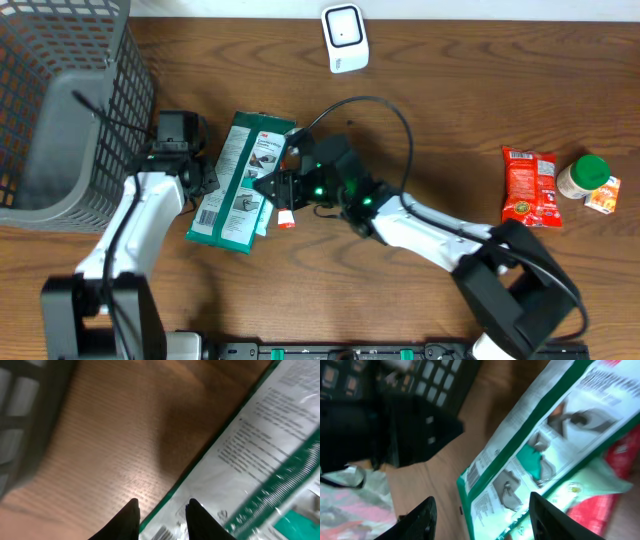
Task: Scan the item barcode
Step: 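Grasp the green gloves pack with the right gripper beside the left gripper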
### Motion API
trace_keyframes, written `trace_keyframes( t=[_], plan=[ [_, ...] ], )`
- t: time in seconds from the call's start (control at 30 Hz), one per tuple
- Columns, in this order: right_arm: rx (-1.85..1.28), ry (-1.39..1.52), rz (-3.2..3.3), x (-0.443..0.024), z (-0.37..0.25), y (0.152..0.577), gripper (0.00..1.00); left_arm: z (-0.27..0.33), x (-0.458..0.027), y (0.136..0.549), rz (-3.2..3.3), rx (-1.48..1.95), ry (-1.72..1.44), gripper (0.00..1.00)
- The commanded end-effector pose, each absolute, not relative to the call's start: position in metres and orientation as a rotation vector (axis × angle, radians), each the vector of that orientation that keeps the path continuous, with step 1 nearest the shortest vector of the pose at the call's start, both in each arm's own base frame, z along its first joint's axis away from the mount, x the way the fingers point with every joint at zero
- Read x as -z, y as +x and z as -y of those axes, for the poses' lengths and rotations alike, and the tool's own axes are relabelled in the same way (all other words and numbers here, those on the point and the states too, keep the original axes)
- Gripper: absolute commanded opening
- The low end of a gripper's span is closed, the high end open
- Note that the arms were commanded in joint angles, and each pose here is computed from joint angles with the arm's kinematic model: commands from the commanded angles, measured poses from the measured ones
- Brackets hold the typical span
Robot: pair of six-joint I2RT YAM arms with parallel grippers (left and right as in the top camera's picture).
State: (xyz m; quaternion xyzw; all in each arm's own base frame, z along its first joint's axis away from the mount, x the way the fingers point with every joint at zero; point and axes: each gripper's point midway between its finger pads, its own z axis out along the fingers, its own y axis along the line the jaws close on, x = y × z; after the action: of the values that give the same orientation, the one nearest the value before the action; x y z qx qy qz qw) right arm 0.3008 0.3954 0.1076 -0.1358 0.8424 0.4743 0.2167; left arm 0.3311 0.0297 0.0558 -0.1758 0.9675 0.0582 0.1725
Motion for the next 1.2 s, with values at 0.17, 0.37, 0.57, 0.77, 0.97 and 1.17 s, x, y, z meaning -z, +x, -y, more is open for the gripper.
trace_keyframes(
  t=[0.17,0.37,0.57,0.77,0.97,1.17],
  plan=[
    [-1.237,-0.305,-2.419,-0.066,-0.406,0.295,0.58,-0.033,-0.013,0.34,-2.804,-0.203,-0.498,0.33],
    [-1.216,-0.294,-2.429,-0.054,-0.406,0.298,0.6,-0.027,0.006,0.339,-2.849,-0.161,-0.495,0.33],
    [-1.224,-0.277,-2.433,-0.044,-0.408,0.299,0.64,-0.022,0.008,0.337,-2.869,-0.127,-0.492,0.33],
    [-1.253,-0.202,-2.456,-0.044,-0.408,0.3,0.63,-0.022,0.008,0.337,-2.868,-0.127,-0.493,0.33],
    [-1.3,-0.055,-2.491,-0.045,-0.409,0.301,0.56,-0.022,0.008,0.337,-2.865,-0.125,-0.492,0.33],
    [-1.291,-0.039,-2.492,-0.044,-0.412,0.298,0.56,-0.022,0.008,0.338,-2.865,-0.125,-0.492,0.33]
  ],
)
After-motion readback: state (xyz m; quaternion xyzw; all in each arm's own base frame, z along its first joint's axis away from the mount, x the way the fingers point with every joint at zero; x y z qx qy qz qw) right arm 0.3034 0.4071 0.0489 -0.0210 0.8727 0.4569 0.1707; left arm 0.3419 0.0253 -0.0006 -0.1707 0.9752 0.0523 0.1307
